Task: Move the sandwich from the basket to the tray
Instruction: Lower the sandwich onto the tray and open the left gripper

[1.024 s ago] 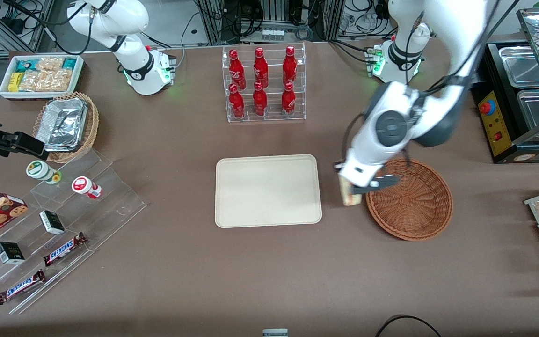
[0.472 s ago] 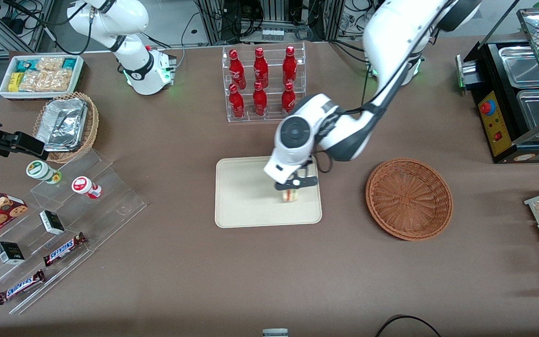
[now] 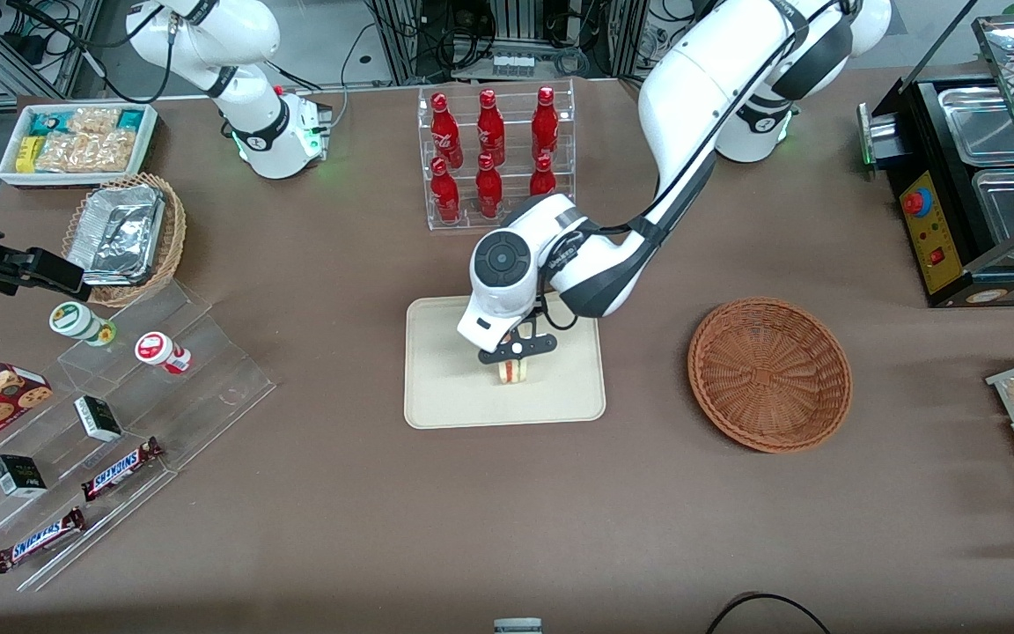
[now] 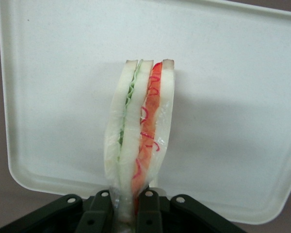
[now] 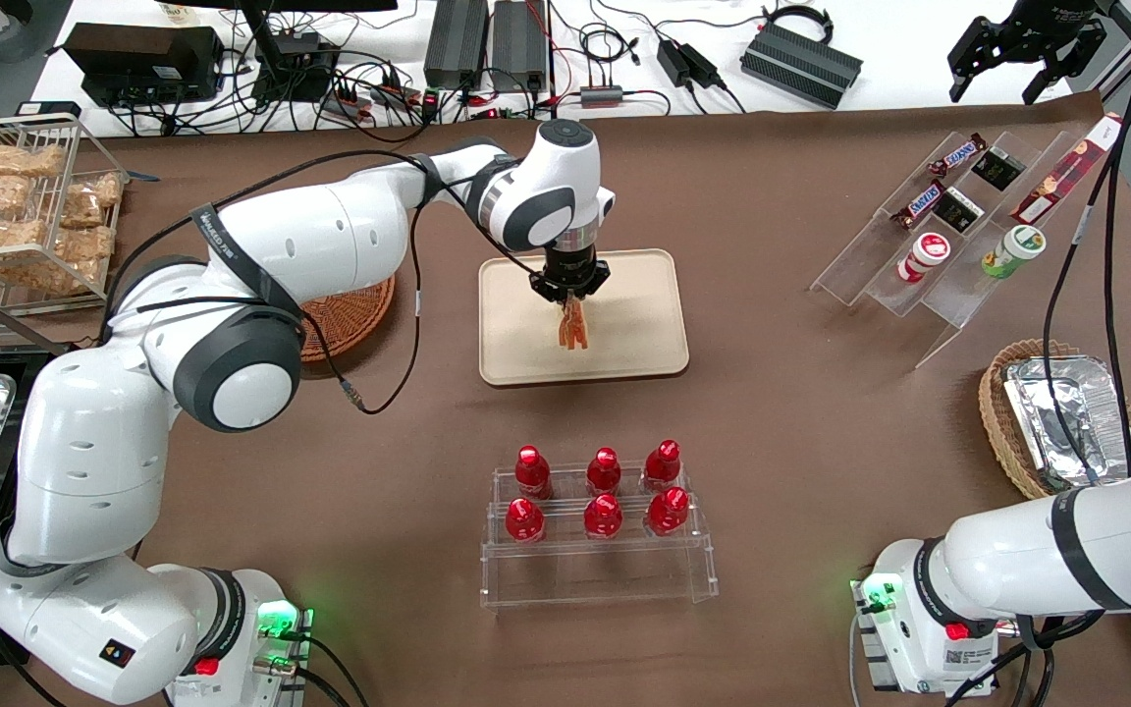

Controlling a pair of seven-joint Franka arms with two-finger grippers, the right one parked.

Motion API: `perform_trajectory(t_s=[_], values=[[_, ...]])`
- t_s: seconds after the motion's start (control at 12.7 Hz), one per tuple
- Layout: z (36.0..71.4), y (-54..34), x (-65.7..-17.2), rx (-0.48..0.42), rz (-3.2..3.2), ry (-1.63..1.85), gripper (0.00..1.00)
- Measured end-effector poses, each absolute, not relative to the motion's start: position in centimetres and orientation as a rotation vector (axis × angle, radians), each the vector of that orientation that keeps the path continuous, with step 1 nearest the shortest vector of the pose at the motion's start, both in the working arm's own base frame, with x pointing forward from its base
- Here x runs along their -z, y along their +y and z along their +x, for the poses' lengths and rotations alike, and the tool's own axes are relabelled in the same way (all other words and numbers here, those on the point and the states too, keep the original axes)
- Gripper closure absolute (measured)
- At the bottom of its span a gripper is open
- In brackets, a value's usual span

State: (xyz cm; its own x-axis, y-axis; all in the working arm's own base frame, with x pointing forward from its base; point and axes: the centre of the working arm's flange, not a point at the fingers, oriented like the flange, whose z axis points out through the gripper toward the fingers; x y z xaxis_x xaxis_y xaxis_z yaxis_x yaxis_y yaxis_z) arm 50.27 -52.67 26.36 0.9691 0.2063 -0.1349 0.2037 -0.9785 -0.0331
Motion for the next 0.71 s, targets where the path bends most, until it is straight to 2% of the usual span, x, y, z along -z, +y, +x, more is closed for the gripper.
perform_trajectory(t_s=[0.71], values=[[50.5,-52.5,-24.0,-0.227,-3.067,-0.442,0.84]])
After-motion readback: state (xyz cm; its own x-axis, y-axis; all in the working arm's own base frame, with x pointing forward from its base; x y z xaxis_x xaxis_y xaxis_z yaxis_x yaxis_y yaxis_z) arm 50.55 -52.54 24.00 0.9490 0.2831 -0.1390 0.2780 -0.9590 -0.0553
